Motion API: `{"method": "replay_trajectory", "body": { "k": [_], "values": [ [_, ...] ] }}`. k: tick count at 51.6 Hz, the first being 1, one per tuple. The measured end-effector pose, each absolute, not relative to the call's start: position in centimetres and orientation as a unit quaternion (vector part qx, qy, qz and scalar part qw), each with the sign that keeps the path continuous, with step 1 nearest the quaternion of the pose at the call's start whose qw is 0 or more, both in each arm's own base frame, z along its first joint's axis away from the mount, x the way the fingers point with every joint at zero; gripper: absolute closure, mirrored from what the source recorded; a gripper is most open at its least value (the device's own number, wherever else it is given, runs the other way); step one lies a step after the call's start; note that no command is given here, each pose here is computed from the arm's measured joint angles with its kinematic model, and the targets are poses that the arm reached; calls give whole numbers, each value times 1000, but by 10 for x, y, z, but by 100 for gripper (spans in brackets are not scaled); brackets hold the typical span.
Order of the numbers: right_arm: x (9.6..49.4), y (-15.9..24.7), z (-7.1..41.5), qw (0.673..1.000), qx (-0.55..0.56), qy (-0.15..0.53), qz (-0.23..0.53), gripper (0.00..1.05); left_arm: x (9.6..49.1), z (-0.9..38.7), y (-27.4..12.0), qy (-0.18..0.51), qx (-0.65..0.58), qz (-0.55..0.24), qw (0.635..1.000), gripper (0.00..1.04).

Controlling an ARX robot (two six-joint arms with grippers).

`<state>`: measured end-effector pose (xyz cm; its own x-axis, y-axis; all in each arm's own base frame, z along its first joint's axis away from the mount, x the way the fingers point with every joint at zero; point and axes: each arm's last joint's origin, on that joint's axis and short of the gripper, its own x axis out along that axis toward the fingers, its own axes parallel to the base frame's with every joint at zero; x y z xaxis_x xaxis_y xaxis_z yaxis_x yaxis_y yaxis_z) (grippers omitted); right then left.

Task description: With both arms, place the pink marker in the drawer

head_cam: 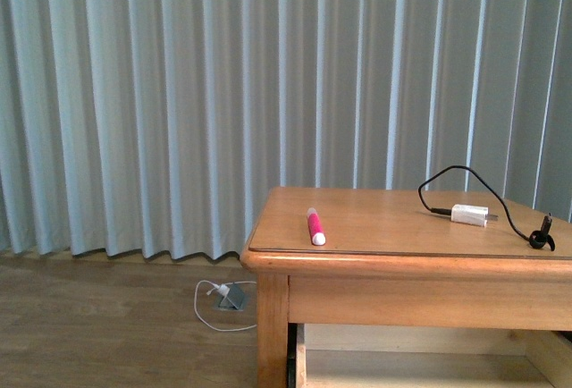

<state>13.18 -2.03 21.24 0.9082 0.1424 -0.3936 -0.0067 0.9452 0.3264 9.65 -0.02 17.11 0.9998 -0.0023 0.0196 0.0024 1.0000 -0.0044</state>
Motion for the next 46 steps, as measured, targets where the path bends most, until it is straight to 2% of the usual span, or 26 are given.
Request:
{"method": "replay_trajectory", "body": {
  "k": [23, 31, 37, 46],
  "values": [
    [132, -20, 212, 963, 161, 211, 39, 8, 97, 171, 0, -10, -2, -1, 1000, 6],
    [132, -20, 212, 963, 161, 211, 39, 8, 101, 164, -3, 64, -41, 14, 997, 6],
    [132, -20, 212, 963, 161, 211, 39, 8, 106, 184, -9, 93, -51, -17, 994, 6],
    [132, -20, 212, 963, 161, 211, 39, 8, 129, 238, -14, 74, -33, -87, 993, 6]
  ]
}}
